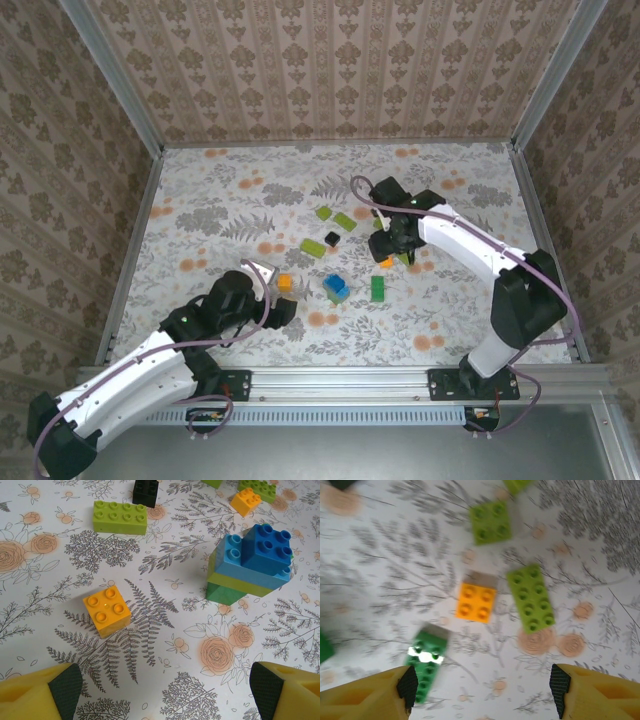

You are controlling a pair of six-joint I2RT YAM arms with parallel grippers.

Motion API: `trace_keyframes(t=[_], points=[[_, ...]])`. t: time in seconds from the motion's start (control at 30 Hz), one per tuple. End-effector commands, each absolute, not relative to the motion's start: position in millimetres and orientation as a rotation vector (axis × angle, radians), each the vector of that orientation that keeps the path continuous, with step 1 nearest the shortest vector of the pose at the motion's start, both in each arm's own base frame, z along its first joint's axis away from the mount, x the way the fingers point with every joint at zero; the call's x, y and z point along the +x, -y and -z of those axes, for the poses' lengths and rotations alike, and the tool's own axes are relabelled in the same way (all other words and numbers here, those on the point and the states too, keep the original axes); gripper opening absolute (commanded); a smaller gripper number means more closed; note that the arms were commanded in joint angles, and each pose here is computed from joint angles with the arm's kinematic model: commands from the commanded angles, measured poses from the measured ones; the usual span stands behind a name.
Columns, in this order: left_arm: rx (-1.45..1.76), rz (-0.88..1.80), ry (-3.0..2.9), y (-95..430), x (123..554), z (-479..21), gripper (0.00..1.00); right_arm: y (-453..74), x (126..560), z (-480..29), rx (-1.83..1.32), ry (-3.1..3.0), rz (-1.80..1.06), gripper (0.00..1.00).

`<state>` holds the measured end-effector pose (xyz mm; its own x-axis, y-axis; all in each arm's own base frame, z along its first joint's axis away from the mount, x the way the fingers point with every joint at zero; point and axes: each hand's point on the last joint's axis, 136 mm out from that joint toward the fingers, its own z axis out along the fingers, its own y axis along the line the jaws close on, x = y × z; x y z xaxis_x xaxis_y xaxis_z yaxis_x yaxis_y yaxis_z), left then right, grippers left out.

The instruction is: Assemble a carrot with lego

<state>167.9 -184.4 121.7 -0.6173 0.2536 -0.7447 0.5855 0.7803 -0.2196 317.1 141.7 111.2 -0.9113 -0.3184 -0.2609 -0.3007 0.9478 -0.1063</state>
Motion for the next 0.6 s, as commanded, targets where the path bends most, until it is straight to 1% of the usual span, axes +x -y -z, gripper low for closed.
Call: trace_keyframes(t=[0.0, 0.2, 0.43, 0.57], points=[[0.646, 0.592, -2.204, 187.4, 167.8, -126.5, 0.90, -118.7, 322.0, -83.6, -0.453, -2.868, 0.211, 0.73], [0.648, 0.597, -2.202, 187.9, 167.4, -126.7, 0.90, -95.6, 325.2, -51.2, -0.395, -2.950, 0.266, 0.73], [0.650, 0.604, -2.198, 188.8, 167.1, -128.1, 0.90, -78.6, 327.9, -36.7, -0.354, -2.989, 0.333, 0.73], [0.654, 0.605, -2.200, 189.1, 166.5, -127.2, 0.90, -78.1, 331.1, -30.8, -0.353, -3.003, 0.323, 0.73]])
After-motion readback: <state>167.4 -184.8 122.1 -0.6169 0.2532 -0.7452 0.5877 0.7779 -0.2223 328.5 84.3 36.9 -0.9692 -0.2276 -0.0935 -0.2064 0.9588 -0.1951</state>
